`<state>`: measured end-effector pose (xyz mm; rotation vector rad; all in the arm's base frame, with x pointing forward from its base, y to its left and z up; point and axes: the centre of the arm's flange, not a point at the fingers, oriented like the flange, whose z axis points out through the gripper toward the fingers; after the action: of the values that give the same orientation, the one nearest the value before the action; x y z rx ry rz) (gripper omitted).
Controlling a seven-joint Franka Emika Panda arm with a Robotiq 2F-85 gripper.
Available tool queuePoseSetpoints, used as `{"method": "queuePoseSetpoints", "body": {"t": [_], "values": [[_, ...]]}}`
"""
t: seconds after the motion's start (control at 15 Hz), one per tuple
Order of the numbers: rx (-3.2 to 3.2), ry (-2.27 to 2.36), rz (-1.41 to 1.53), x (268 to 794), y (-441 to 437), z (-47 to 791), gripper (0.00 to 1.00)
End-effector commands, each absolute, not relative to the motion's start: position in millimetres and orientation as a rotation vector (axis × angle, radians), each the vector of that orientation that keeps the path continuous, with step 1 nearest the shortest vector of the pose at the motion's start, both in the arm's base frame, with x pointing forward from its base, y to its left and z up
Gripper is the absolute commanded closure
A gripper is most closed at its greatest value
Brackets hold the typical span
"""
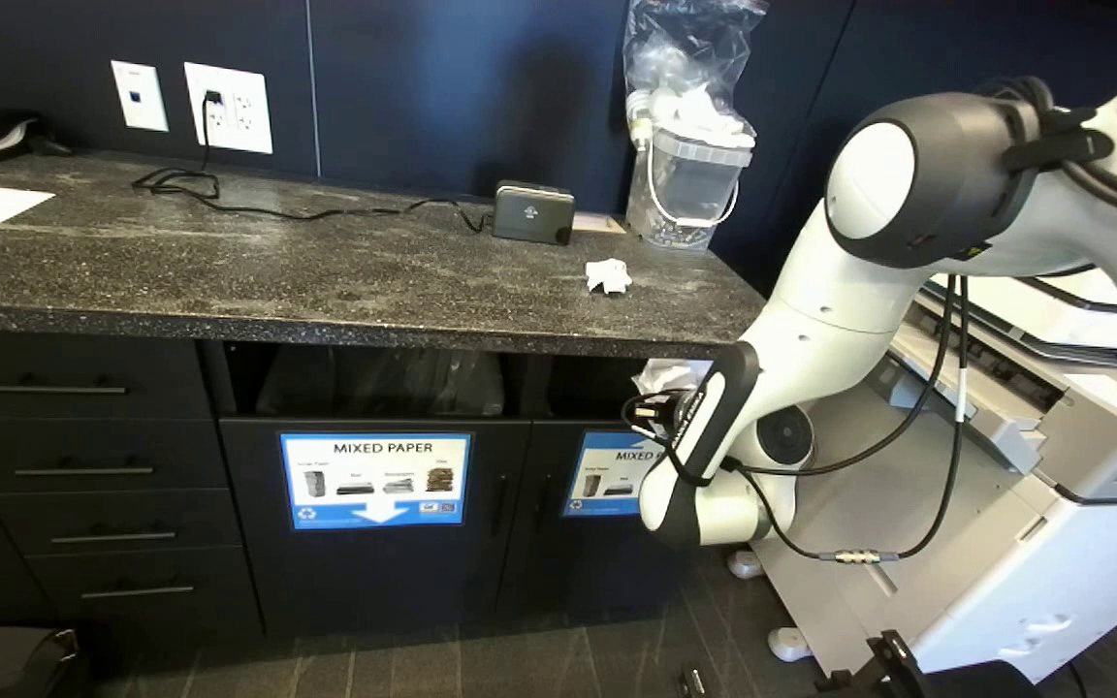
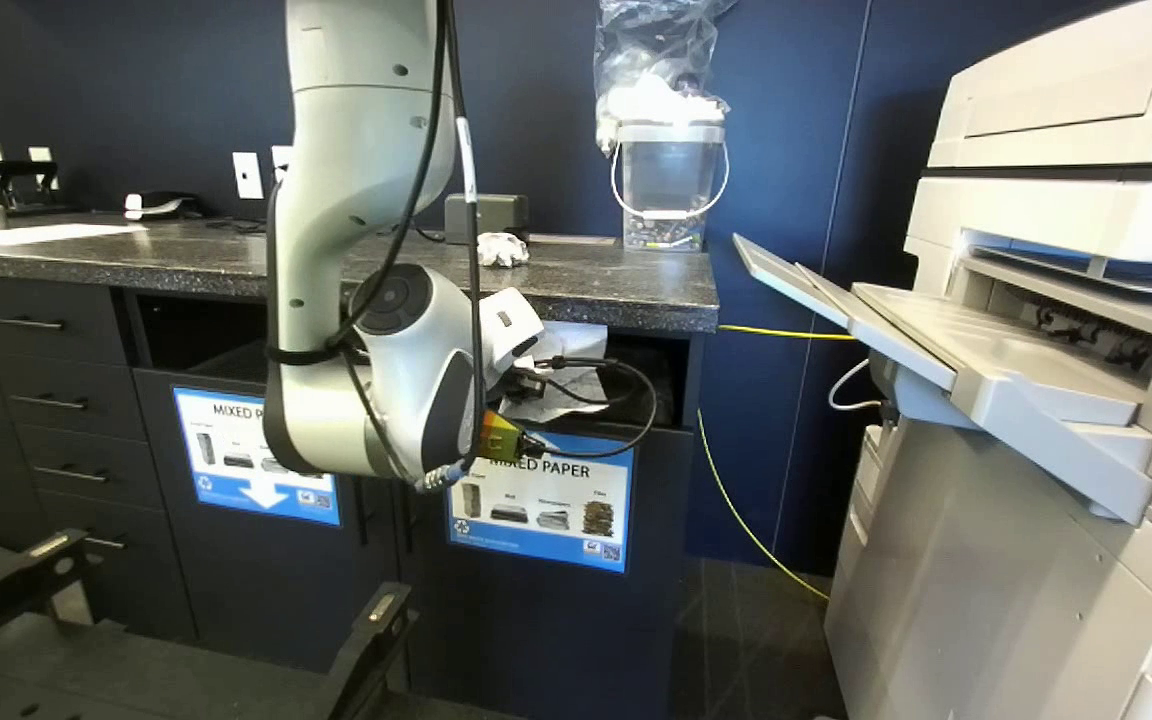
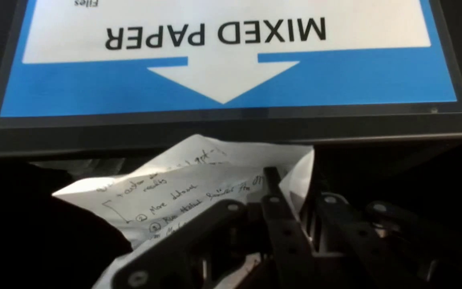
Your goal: Put the paper in the bin to the right
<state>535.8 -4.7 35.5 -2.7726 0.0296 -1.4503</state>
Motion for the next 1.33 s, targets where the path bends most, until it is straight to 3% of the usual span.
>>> {"method": "queuePoseSetpoints", "body": {"t": [0.0, 0.73, 1.27], "values": [[-2.677, -0.05, -1.522, 572.7, -28.7, 23.6, 0.87], [-2.59, -0.256, -1.408, 659.9, -79.6, 20.5, 0.87], [-2.433, -0.084, -1.437, 657.1, -68.7, -27.3, 0.87]]}}
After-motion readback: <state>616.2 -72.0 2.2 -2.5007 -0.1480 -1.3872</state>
